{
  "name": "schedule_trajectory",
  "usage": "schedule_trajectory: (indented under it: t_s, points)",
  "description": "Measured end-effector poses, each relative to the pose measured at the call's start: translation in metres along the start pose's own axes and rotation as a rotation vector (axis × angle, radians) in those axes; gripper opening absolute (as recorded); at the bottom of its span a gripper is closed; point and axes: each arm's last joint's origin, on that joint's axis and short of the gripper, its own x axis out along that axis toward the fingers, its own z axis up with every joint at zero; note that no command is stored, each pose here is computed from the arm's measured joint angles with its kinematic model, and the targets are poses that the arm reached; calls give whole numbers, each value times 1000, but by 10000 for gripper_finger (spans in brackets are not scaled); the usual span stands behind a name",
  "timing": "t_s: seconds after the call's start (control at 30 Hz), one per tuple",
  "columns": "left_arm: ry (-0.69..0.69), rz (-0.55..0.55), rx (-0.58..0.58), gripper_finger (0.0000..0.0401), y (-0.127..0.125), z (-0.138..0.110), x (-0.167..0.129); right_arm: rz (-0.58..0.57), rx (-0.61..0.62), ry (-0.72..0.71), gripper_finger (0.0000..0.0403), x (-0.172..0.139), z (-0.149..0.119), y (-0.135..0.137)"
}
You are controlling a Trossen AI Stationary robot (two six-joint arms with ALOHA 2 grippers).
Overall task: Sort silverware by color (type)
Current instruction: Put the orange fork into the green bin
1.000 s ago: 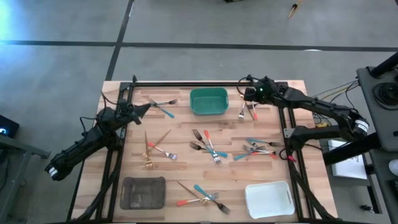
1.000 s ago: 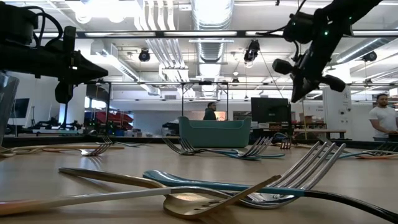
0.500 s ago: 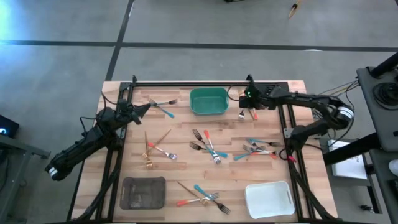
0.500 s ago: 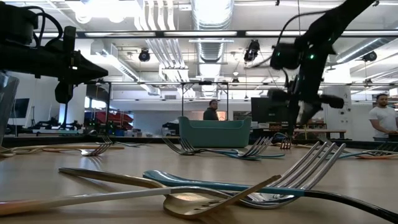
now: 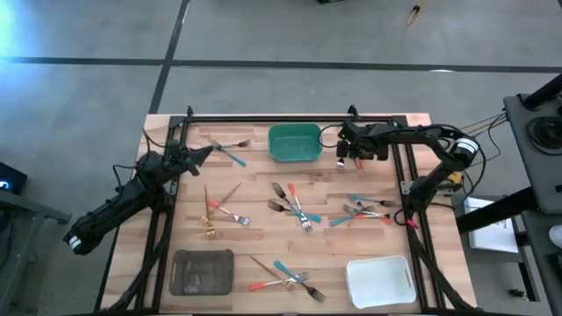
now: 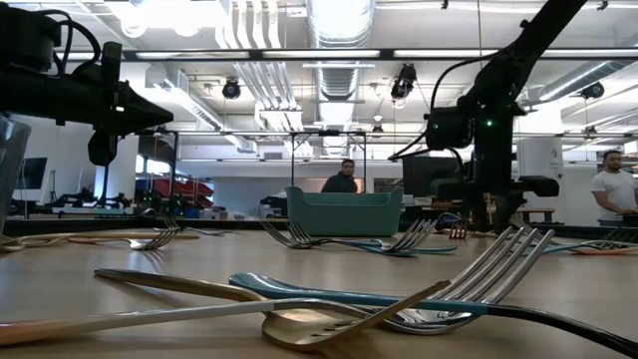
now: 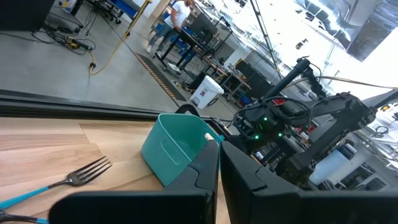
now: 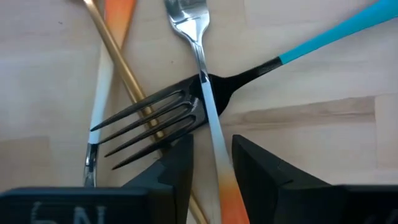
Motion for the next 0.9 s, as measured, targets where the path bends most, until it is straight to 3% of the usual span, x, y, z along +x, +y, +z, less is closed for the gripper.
schedule_trajectory:
  t_s: [0.6, 0.9]
  points:
    - [0, 0, 0, 0, 0, 0, 0, -124, -41, 10, 15, 27, -3, 0]
    - [0, 0, 0, 0, 0, 0, 0, -132, -44, 17, 11, 28, -4, -1]
